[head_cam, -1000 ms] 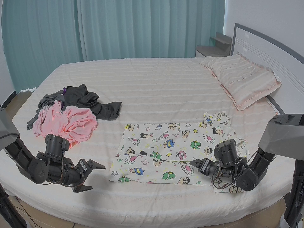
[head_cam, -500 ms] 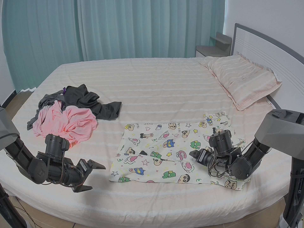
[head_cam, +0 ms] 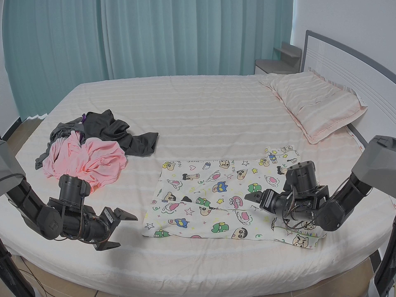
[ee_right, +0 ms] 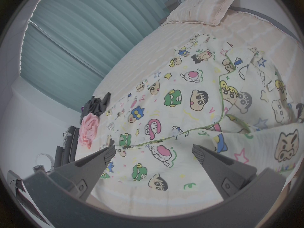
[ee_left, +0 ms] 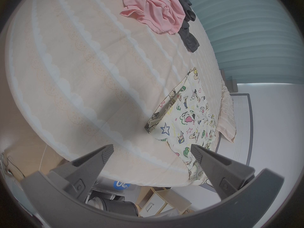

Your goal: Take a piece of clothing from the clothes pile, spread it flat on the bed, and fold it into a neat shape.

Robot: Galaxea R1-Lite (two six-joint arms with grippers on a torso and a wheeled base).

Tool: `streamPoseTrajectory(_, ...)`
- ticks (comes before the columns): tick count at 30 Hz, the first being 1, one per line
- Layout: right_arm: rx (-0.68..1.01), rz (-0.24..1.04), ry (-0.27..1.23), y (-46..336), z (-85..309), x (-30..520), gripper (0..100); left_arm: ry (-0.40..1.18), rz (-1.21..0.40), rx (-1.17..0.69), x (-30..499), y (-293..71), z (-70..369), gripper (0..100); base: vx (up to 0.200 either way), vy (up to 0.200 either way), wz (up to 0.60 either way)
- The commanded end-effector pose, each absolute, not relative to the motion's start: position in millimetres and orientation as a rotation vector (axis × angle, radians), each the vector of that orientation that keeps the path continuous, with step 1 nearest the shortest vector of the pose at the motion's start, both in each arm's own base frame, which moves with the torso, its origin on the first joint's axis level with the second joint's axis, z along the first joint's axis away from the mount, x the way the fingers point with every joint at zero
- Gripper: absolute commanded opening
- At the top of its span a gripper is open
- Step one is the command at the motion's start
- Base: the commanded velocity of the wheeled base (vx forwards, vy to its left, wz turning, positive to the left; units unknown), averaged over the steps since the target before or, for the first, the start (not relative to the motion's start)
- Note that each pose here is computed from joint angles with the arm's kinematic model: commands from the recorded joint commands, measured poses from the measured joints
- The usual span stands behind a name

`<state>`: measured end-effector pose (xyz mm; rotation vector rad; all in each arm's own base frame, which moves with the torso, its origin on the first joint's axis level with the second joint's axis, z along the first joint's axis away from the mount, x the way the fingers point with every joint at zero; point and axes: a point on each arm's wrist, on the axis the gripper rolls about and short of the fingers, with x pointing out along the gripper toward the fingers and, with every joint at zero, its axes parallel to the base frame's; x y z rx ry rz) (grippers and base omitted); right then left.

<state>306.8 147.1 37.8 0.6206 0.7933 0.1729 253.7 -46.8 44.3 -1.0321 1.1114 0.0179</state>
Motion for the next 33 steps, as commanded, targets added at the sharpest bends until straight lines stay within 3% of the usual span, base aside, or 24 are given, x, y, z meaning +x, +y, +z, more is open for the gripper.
streamPoseTrajectory(1, 0.643, 0.217, 0.718, 126, 74, 292, 100, 1.113, 0.02, -1.032, 254, -47, 44, 100, 0.0, 0.0, 0.0)
streamPoseTrajectory(7, 0.6, 0.268, 0.722, 87, 84, 271, 100, 1.113, 0.019, -1.031, 254, -47, 44, 100, 0.0, 0.0, 0.0)
streamPoseTrajectory(14, 0.505, 0.25, 0.777, -1, 58, 241, 100, 1.114, 0.018, -1.03, 254, -47, 44, 100, 0.0, 0.0, 0.0)
streamPoseTrajectory(19, 0.501, 0.256, 0.748, -29, 57, 235, 100, 1.113, 0.017, -1.03, 254, -47, 44, 100, 0.0, 0.0, 0.0)
streamPoseTrajectory(20, 0.493, 0.243, 0.741, -49, 51, 233, 100, 1.113, 0.017, -1.03, 254, -47, 44, 100, 0.0, 0.0, 0.0)
streamPoseTrajectory(33, 0.424, 0.31, 0.823, -66, 12, 232, 100, 1.115, 0.02, -1.029, 253, -47, 43, 100, 0.0, 0.0, 0.0)
